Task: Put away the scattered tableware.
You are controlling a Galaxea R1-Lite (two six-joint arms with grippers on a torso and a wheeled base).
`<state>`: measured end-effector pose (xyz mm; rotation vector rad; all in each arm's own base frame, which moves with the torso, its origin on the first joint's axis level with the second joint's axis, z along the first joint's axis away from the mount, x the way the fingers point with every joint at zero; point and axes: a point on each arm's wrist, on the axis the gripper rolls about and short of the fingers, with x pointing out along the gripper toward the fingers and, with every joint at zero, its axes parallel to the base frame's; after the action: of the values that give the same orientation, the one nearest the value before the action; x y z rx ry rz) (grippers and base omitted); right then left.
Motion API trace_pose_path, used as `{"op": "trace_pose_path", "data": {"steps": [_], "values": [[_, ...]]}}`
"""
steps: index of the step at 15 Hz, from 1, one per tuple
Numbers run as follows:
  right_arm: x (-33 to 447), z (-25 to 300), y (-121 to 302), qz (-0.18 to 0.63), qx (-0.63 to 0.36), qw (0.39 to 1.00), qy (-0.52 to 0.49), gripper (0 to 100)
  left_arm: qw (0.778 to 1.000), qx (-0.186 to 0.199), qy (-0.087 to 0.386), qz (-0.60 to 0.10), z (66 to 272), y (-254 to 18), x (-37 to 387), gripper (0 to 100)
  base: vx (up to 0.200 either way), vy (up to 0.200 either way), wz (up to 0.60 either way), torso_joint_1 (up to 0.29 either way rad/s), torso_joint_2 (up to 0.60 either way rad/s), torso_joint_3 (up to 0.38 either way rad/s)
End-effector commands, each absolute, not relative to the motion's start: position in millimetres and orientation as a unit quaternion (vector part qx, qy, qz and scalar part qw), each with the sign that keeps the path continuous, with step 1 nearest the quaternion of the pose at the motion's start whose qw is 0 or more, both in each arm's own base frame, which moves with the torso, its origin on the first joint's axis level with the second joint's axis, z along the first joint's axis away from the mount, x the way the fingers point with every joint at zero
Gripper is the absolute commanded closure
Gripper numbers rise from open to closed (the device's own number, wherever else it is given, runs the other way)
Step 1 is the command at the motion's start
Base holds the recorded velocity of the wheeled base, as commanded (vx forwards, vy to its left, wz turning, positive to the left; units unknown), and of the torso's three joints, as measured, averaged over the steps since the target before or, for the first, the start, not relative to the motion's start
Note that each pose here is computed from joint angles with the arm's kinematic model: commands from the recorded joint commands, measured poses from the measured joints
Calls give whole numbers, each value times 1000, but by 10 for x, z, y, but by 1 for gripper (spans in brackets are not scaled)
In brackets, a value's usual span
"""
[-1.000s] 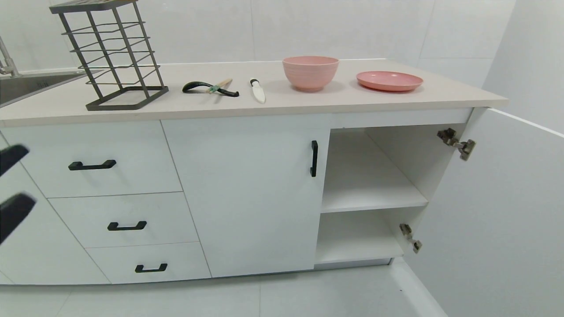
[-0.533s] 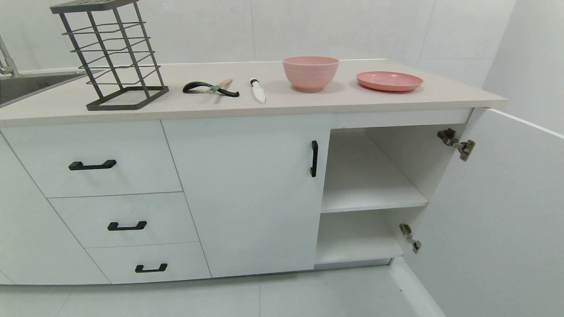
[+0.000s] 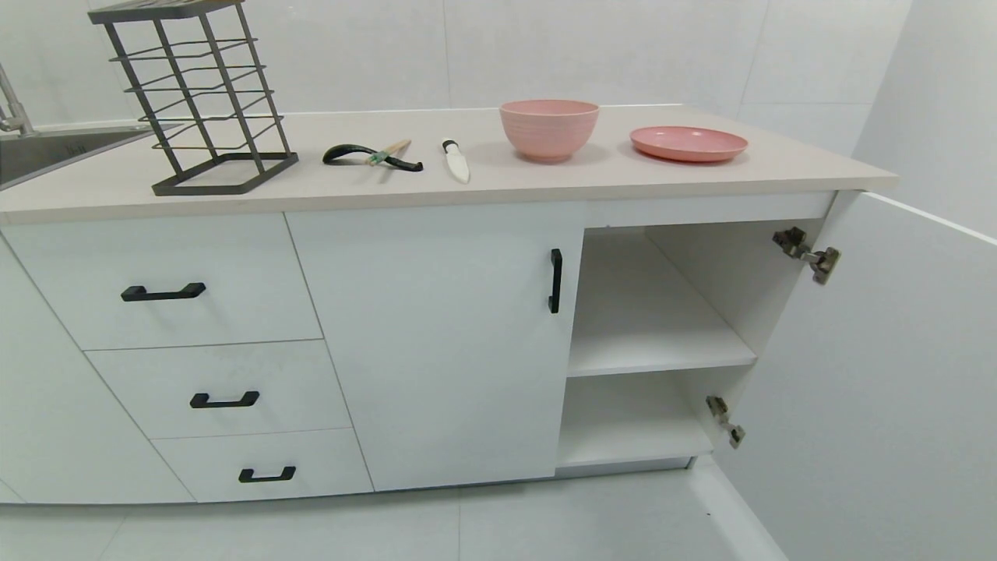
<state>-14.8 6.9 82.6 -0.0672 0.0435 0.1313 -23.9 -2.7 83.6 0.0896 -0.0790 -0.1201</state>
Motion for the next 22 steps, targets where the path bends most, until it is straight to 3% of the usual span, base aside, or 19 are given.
{"op": "trace_pose_path", "data": {"steps": [1, 4, 7, 9, 15, 19, 22], "values": [[-143, 826, 61, 48, -38, 998, 25, 0, 998, 51, -34, -26, 823, -12, -232, 0, 0, 0, 0, 0, 0, 0], [-144, 825, 58, 43, -34, 998, 25, 0, 999, 19, 1, -50, 752, -21, -229, 0, 0, 0, 0, 0, 0, 0], [-144, 823, 50, 25, -26, 999, 27, 0, 999, 16, -2, -51, 756, -21, -229, 0, 0, 0, 0, 0, 0, 0], [-149, 774, 26, -30, 1, 998, 53, 0, 999, 12, -1, -50, 755, -21, -229, 0, 0, 0, 0, 0, 0, 0], [-149, 772, 25, -29, 5, 998, 53, 0, 1000, 12, -1, -28, 756, -11, -228, 0, 0, 0, 0, 0, 0, 0], [-155, 772, 10, 24, 3, 998, 51, 0, 1000, 12, -1, -26, 756, -10, -228, 0, 0, -200, 0, 5, 2, 2], [-184, 765, 14, 9, 3, 999, 32, 0, 1000, 12, -1, -25, 756, -10, -228, 0, 0, 0, 0, 0, 0, 0]]}}
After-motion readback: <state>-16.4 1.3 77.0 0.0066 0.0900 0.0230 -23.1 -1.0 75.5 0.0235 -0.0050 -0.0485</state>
